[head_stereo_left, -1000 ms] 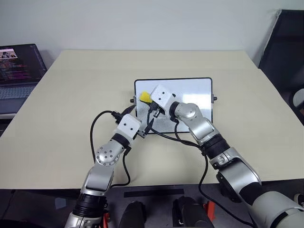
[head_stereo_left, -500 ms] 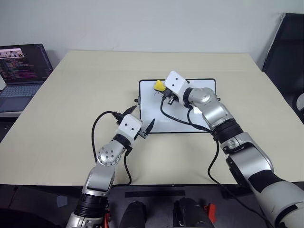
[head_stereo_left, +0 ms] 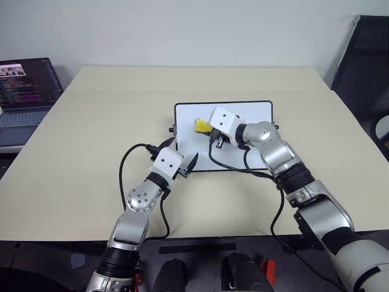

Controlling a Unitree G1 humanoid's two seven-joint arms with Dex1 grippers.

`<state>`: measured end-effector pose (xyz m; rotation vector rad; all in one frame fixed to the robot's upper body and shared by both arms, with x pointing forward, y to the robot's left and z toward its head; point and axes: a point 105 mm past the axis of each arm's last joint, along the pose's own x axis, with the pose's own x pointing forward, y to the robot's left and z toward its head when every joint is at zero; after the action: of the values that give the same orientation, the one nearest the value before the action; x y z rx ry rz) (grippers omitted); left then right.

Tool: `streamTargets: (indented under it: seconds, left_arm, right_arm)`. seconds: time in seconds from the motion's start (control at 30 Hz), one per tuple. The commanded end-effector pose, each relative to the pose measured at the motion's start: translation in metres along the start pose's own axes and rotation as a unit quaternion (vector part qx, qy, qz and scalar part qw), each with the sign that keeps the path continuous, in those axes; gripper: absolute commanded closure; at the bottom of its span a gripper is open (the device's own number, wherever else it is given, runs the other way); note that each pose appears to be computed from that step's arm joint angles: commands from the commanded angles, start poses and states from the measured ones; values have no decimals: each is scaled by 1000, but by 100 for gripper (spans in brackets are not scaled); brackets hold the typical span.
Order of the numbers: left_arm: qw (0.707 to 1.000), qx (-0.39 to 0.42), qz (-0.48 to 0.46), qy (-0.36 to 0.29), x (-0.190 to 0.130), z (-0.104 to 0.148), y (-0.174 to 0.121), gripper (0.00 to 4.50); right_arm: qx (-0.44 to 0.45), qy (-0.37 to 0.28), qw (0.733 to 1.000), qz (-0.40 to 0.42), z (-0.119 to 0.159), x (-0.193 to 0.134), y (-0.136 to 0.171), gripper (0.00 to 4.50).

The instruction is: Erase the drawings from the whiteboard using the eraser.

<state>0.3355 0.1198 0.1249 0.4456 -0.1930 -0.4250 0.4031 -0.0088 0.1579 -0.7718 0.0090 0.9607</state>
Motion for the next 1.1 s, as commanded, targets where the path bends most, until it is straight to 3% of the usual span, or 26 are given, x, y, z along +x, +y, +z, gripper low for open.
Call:
streamTargets:
  seconds: [0.03, 0.23, 0.5, 0.7, 0.97, 1.1]
  left_arm:
    - [999, 10, 13, -28, -1, 13, 5, 0]
    - [999, 9, 9, -31, 0, 14, 2, 0]
    - [1000, 8, 5, -30, -1, 14, 0, 0]
    - [999, 5, 3, -32, 1, 14, -1, 0]
    - [999, 4, 6, -32, 0, 15, -2, 0]
    - [999, 4, 7, -31, 0, 15, -2, 0]
  right_arm:
    - [8, 35, 999, 3, -14, 4, 4, 351]
    - [-4, 21, 999, -32, 1, 8, -19, 351]
    - [-10, 29, 995, -96, -1, 1, -53, 351]
    - [-14, 21, 995, -99, 5, 7, -51, 351]
    - [-4, 26, 999, -25, 3, 14, -23, 351]
    - [9, 23, 999, -38, 3, 13, -29, 351]
